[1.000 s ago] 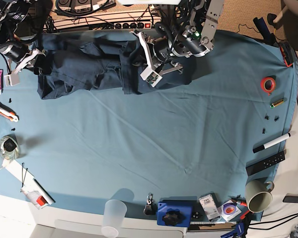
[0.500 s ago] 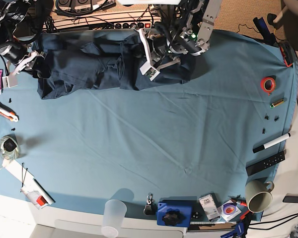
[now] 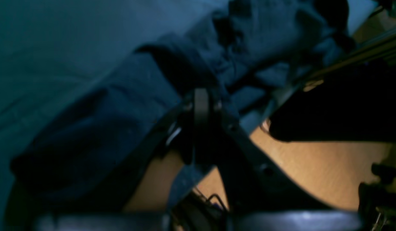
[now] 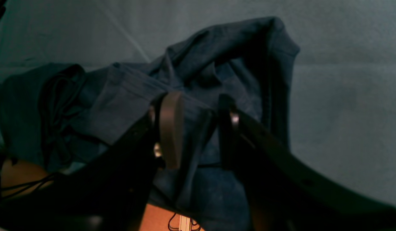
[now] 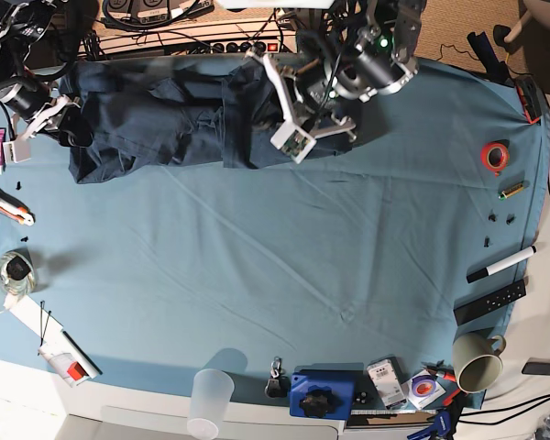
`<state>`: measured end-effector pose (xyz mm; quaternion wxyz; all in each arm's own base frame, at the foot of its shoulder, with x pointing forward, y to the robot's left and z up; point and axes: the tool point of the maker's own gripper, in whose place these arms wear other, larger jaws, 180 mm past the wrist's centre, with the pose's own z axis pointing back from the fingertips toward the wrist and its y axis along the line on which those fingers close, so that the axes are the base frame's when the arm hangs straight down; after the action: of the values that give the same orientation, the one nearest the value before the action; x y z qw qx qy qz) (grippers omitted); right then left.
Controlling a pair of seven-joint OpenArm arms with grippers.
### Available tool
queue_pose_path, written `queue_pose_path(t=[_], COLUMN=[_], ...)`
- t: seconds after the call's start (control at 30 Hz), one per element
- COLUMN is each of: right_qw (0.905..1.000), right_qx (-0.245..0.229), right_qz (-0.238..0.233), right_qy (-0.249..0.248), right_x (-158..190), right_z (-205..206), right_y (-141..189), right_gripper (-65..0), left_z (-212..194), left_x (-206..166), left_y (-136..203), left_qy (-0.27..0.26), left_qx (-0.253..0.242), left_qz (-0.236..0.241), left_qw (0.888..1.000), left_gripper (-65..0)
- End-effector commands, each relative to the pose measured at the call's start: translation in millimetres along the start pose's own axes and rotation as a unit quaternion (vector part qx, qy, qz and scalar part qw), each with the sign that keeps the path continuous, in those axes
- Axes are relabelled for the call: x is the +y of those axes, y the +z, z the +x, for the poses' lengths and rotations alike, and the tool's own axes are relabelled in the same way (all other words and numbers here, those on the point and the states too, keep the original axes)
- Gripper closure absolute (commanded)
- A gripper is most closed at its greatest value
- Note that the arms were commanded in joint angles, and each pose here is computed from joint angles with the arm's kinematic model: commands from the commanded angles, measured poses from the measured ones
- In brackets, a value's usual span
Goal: Fold the T-shirt properly
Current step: 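Press the folded end down with the left gripper onto the shirt, then lift the other shirt end with the right gripper and fold it toward the left gripper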
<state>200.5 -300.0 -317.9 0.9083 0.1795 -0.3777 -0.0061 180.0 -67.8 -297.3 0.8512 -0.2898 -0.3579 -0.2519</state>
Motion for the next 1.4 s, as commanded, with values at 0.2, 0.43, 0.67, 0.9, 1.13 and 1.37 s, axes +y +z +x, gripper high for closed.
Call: queue_pose_path(t=[0.2,0.43,0.67,0.9,1.13,1.37], right_qw=[0.9998,0.9986,0.9991,0.9983,0.9985,0.9951], right_qx=[-0.01,0.037,0.026,0.003,0.025,0.0], right_qz=[-0.006,-0.03,-0.026,-0.048,-0.049,0.015], right_qy=[0.017,0.022,0.022,0.035,-0.003,-0.097], right_x=[-2,-11,-9,-17,-43,-58], right_z=[12,-6,-1,20,15,8], right_y=[6,7,6,3,-2,-5], right_gripper=[-19.2,-32.5,-32.5,-32.5,-32.5,-32.5], left_z=[1,-2,-2,-1,-2,1], left_x=[-5,-6,-6,-6,-7,-7], left_y=[9,9,9,9,9,9], left_qy=[-0.004,0.0,0.0,0.0,-0.004,-0.004], left_qx=[-0.011,-0.009,-0.009,-0.009,-0.009,-0.016], left_qz=[-0.004,-0.005,-0.006,-0.006,-0.008,-0.007], left_qw=[1.0,1.0,1.0,1.0,1.0,1.0], left_gripper=[0.0,0.0,0.0,0.0,0.0,0.0])
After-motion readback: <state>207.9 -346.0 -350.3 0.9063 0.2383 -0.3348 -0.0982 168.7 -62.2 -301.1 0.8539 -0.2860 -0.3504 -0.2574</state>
